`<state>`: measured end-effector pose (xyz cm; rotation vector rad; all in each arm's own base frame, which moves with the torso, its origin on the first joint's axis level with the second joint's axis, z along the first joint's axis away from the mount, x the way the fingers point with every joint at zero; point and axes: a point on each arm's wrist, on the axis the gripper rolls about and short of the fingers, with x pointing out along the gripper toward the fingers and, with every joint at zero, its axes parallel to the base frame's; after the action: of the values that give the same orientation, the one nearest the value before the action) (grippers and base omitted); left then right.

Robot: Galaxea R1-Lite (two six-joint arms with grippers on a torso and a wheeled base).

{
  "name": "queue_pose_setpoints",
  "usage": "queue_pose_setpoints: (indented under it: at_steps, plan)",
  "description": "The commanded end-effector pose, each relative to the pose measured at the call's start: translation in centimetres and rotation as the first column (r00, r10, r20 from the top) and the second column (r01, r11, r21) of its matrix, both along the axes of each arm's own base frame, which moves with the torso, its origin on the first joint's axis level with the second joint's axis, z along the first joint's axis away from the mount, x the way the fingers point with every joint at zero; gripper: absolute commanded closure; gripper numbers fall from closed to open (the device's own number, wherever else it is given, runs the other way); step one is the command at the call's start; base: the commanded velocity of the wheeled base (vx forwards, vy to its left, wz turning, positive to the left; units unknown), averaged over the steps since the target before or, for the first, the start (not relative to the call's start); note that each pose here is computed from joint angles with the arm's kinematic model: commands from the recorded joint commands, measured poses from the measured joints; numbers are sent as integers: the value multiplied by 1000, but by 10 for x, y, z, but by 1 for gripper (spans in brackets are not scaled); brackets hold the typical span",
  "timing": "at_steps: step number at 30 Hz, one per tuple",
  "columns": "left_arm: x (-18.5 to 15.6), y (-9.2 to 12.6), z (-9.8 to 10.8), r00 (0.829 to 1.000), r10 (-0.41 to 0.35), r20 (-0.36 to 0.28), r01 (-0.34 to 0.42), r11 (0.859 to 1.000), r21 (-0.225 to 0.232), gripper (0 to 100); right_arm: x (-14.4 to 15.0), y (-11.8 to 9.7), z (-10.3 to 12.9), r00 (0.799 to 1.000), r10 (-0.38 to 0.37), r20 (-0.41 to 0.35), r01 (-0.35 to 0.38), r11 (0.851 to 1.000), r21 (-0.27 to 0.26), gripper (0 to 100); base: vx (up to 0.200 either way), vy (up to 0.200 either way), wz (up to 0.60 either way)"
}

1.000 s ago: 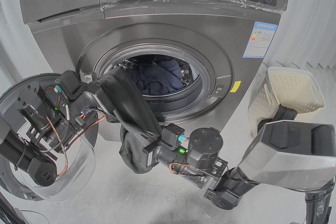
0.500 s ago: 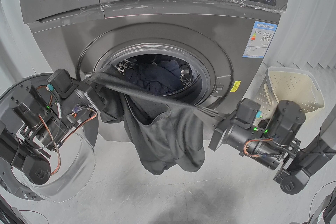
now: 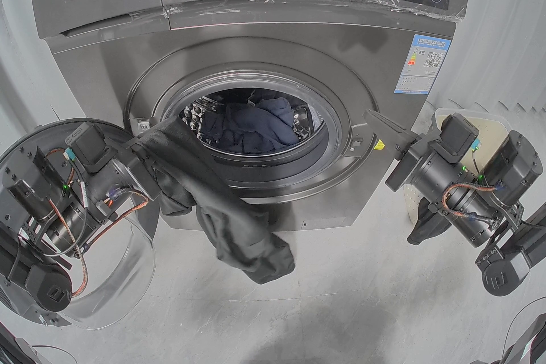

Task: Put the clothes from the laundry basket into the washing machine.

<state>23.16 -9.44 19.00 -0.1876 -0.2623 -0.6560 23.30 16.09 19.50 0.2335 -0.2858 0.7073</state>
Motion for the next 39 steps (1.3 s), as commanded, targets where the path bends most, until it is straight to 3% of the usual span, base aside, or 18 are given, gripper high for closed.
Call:
queue_pose_setpoints:
  at_steps: [1, 6, 11, 12, 14, 18, 22, 39]
  plan:
    - [-5, -9, 9, 999, -40, 34, 40, 999, -10, 100, -13, 0, -28, 995, 25, -99, -32, 997, -68, 100, 0, 0, 0]
    - [-8, -23, 6, 997, -74, 37, 73, 997, 11, 100, -16, 23, -66, 971, 84, -223, -118, 983, -143, 100, 0, 0, 0]
    - [1, -24, 4, 997, -62, 36, 62, 998, 19, 100, -26, 48, -72, 960, 160, -229, -198, 969, -150, 100, 0, 0, 0]
    - [2, -24, 4, 997, -61, 38, 60, 998, 17, 100, -29, 54, -73, 956, 181, -229, -218, 964, -150, 0, 0, 0, 0]
    - [4, -25, 2, 998, -61, 33, 60, 998, 20, 100, -33, 64, -75, 949, 211, -234, -250, 956, -153, 0, 0, 0, 0]
    - [7, -26, 0, 998, -58, 27, 58, 998, 26, 100, -50, 93, -86, 920, 300, -252, -346, 923, -166, 0, 0, 0, 0]
    - [10, -27, -2, 998, -54, 20, 54, 998, 27, 100, -56, 115, -104, 902, 325, -285, -383, 906, -181, 0, 0, 0, 0]
    - [14, -29, 2, 999, -25, 34, 25, 1000, 10, 100, -13, 178, -150, 895, 315, -315, -390, 897, -210, 0, 0, 0, 0]
